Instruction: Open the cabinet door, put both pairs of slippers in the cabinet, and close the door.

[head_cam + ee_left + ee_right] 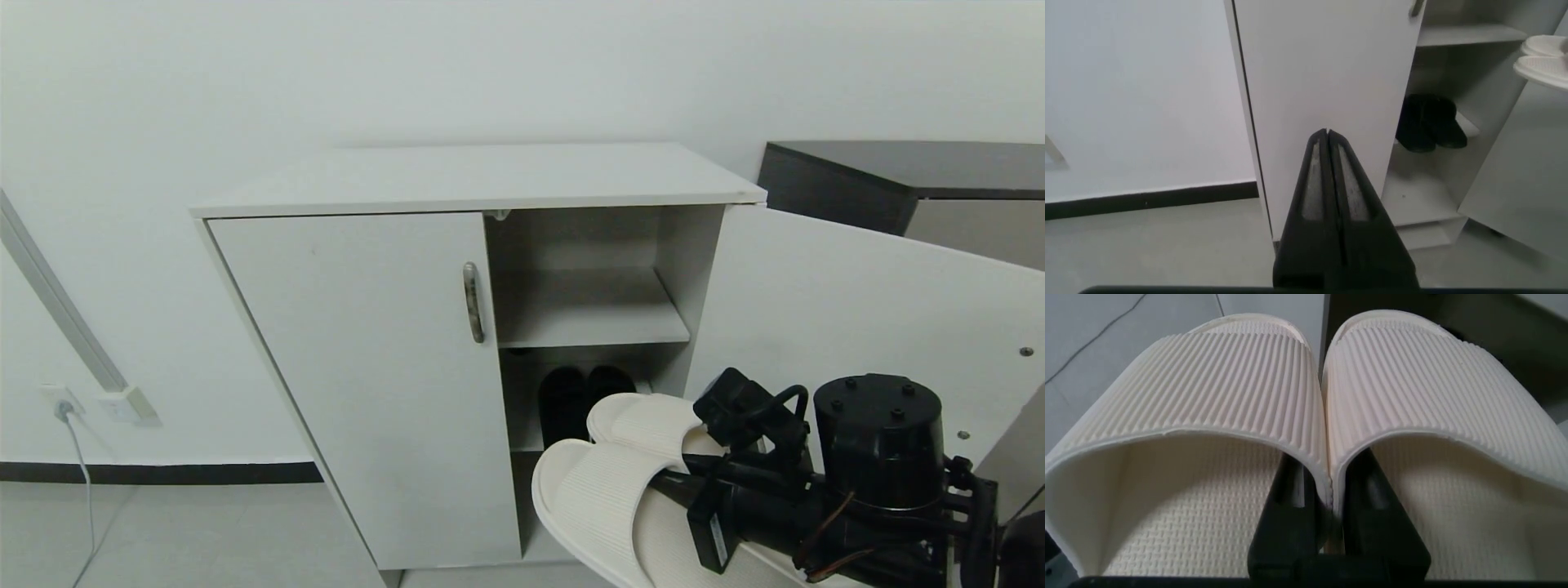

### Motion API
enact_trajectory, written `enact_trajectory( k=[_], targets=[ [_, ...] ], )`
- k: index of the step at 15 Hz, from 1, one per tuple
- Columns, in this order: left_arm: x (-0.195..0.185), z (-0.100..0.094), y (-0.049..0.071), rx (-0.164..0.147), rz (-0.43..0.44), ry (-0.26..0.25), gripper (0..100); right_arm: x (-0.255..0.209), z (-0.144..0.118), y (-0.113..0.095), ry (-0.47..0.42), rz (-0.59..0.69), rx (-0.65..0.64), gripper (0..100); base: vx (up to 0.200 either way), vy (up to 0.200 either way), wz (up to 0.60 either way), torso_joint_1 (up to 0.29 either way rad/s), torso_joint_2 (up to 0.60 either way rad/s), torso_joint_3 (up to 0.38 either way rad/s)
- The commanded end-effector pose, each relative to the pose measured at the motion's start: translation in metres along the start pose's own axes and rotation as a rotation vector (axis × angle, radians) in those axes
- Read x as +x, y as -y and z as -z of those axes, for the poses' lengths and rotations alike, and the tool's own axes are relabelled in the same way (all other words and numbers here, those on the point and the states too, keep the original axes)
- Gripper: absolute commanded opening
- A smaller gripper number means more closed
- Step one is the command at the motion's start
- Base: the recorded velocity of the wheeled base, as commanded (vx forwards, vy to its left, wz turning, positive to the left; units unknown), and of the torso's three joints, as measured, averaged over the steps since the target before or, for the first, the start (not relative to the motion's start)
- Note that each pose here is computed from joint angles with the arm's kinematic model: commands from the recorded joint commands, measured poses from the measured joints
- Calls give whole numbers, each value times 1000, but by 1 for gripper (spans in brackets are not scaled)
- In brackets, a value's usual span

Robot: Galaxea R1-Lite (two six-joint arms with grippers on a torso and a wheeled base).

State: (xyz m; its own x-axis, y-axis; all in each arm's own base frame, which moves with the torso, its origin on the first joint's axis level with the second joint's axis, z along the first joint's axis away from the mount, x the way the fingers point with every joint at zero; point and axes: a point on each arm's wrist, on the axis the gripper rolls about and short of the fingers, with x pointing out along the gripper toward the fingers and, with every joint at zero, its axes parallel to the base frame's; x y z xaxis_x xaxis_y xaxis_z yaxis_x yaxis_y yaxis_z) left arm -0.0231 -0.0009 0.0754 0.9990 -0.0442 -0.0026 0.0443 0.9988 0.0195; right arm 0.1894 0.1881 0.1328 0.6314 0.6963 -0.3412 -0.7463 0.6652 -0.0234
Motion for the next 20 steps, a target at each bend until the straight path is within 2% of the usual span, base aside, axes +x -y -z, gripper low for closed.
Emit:
enact_trajectory(
  k=[1,4,17,20],
  targets=[
    [0,0,0,0,0,-2,0,0,0,0,-1,-1,0,0,0,0,0,-71,452,378],
    [0,0,0,0,0,-2,0,0,1,0,-2,-2,-1,0,0,0,0,-28,406,360],
    [0,0,0,0,0,-2,0,11,5,-3,-29,-3,-1,0,0,0,0,-4,30,29],
    [0,0,0,0,0,-2,0,31,-1,-18,-15,93,35,0,0,0,0,0,0,0]
  ],
)
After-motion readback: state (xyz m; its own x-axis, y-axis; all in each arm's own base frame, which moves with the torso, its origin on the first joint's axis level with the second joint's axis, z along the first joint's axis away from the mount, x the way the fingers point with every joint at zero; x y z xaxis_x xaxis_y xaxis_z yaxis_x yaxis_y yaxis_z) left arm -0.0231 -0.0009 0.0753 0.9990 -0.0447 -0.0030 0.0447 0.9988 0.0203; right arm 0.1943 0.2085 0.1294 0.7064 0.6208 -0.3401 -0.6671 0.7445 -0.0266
